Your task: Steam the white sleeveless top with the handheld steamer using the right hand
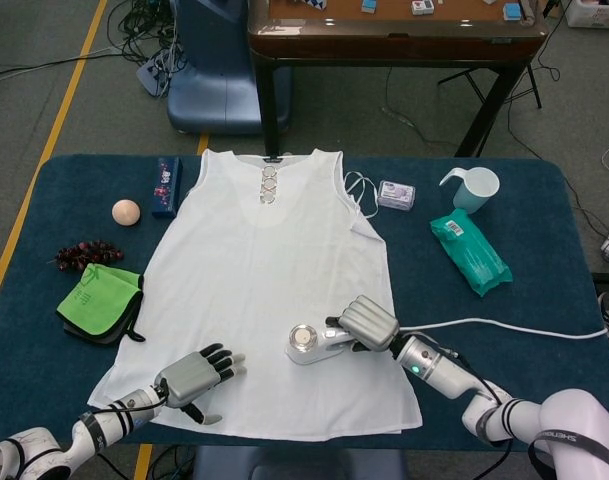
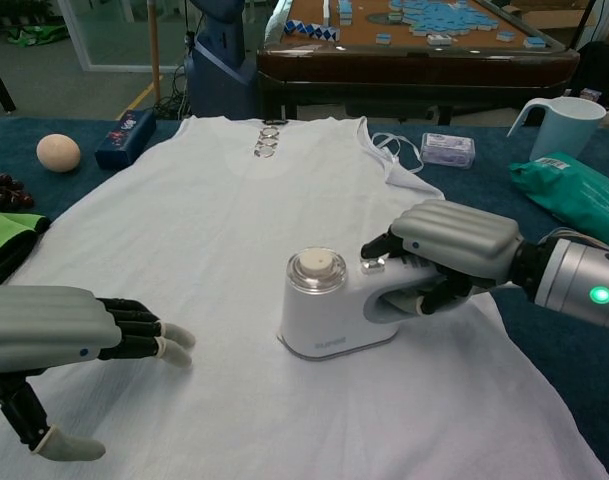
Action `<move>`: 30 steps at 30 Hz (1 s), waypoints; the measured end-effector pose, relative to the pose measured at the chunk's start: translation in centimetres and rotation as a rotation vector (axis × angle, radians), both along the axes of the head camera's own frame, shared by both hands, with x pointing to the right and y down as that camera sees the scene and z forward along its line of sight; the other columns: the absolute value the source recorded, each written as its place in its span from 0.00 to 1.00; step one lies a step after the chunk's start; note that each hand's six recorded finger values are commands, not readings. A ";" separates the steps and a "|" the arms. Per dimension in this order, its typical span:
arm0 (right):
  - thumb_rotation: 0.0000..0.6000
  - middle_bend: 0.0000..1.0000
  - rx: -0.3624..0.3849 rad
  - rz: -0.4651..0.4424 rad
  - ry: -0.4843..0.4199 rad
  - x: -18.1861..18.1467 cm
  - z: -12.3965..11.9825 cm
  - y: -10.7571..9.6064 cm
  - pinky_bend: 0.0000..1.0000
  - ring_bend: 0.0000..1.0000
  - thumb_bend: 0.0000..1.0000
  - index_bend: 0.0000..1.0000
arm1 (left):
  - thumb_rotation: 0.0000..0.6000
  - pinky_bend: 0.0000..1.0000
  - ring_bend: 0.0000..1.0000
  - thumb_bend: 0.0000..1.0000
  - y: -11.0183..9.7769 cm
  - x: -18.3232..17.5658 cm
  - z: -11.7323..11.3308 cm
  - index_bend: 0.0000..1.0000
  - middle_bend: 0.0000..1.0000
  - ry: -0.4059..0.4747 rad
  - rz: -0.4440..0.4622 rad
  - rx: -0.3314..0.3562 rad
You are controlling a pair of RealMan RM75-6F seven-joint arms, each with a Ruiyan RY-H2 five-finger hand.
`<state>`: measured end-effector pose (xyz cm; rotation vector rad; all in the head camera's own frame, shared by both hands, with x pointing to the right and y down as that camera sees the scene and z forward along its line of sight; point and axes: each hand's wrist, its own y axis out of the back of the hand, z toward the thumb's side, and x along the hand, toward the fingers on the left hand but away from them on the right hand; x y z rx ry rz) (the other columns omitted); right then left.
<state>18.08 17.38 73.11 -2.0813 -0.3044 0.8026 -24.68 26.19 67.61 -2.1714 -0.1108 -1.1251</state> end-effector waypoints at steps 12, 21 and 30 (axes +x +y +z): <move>1.00 0.94 0.038 0.042 0.053 2.8 -0.3 -1.0 0.81 0.88 0.57 0.89 | 0.44 0.00 0.01 0.21 0.2 0.2 -0.3 0.05 0.00 0.001 0.009 0.002; 1.00 0.94 0.038 -0.028 0.014 0.6 -0.5 0.5 0.81 0.88 0.57 0.89 | 0.44 0.00 0.01 0.21 0.3 0.1 -0.7 0.05 0.00 -0.001 0.011 0.007; 1.00 0.94 0.038 -0.113 -0.018 -1.7 -0.8 2.3 0.81 0.88 0.57 0.89 | 0.44 0.00 0.01 0.21 0.7 -0.4 -1.2 0.05 0.00 -0.010 0.012 0.009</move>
